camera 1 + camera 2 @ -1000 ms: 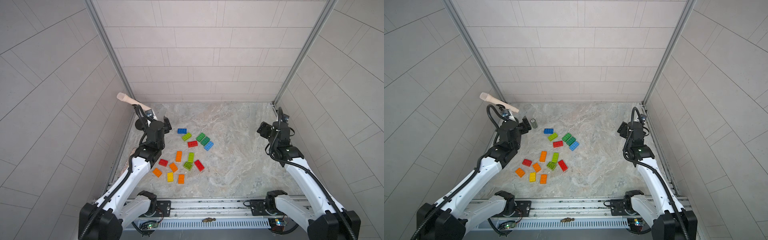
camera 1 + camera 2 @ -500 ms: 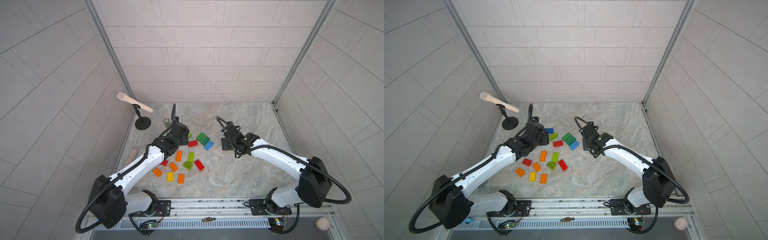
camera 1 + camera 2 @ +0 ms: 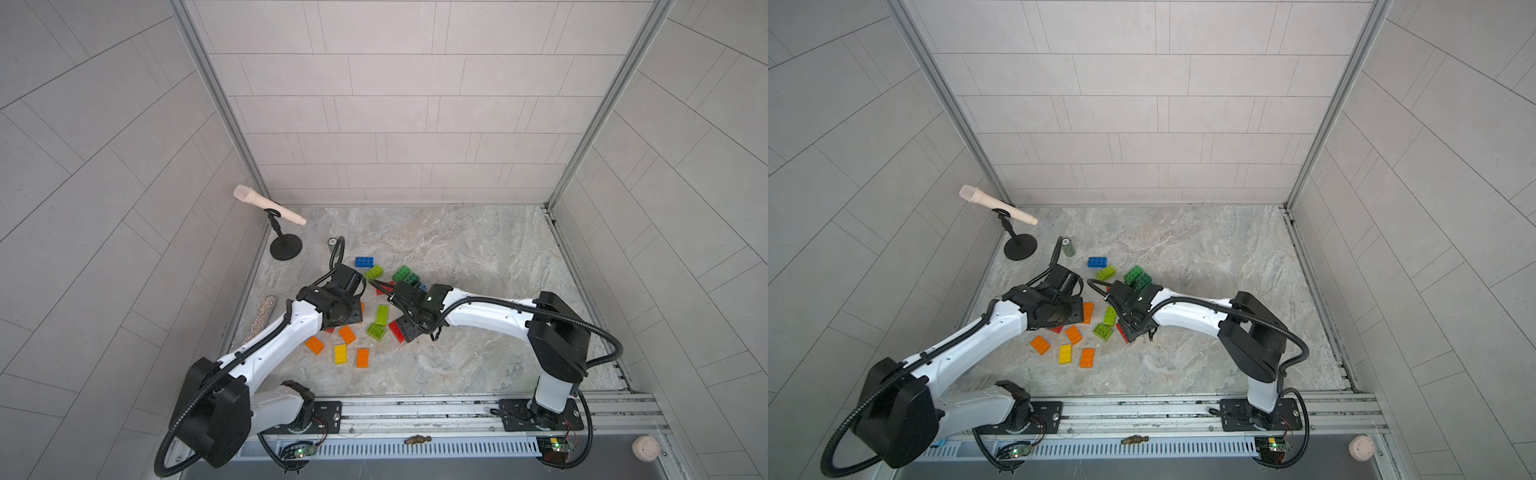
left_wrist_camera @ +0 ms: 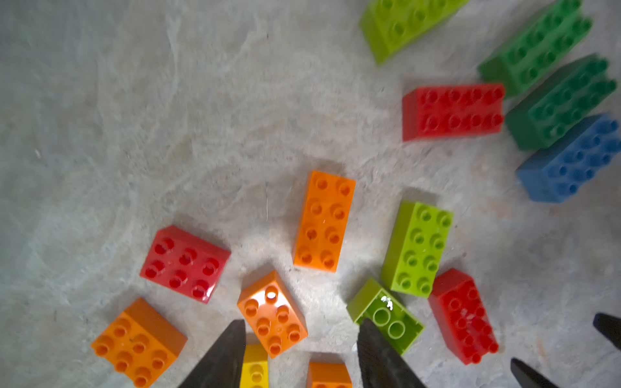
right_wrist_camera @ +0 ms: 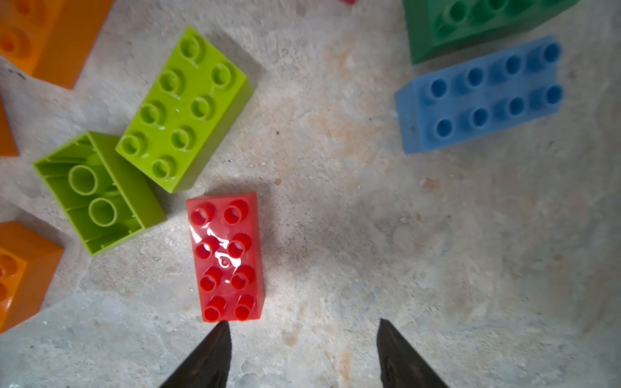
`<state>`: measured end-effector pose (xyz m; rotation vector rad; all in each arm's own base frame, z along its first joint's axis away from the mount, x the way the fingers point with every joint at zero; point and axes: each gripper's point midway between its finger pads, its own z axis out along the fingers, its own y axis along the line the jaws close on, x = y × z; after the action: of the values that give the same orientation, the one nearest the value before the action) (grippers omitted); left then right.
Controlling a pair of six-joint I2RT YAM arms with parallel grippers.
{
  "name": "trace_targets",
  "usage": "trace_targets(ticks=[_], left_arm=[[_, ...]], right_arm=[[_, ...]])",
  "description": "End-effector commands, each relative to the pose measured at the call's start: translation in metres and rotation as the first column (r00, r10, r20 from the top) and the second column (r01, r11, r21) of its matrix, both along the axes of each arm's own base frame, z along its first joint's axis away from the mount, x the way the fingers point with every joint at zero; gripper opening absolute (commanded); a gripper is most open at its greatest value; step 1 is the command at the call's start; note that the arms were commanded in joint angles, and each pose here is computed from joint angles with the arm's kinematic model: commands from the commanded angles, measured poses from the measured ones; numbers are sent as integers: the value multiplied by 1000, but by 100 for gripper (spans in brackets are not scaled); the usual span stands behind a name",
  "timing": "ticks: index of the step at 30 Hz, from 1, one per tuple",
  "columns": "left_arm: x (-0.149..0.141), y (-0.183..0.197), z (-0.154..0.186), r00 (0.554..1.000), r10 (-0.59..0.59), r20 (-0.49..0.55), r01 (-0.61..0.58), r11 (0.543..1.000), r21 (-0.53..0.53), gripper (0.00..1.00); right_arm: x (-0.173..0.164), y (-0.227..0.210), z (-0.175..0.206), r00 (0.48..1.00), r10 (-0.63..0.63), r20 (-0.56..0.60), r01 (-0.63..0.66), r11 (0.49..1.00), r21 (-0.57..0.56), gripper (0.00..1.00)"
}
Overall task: Assemble a rectangle with lego
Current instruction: Adjust the lego brick at the center of the board.
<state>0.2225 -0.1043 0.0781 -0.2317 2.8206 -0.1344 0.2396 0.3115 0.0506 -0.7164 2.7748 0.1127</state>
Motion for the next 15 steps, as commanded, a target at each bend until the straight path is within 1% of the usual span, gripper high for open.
trace_targets(ticks=[1, 5, 7, 10, 15], left_arm=[[-33, -3, -8, 995, 32, -92, -34, 999, -21, 63], [-54, -2, -24, 987, 42, -155, -44, 999, -8, 67], [-61, -7, -29, 984, 28, -173, -31, 999, -18, 67], [-66, -20, -35, 983, -9, -184, 5, 1000, -23, 68], [-70, -33, -48, 976, -49, -214, 47, 999, -11, 68]], right_arm=[[-1, 1, -6, 999, -9, -37, 9, 1000, -1, 71], [13, -9, -10, 995, -87, -56, 89, 995, 41, 70], [21, -14, -6, 989, -131, -66, 137, 987, 89, 70], [32, -24, 5, 982, -182, -56, 188, 972, 140, 70], [45, -43, 18, 967, -252, -39, 255, 951, 173, 70]])
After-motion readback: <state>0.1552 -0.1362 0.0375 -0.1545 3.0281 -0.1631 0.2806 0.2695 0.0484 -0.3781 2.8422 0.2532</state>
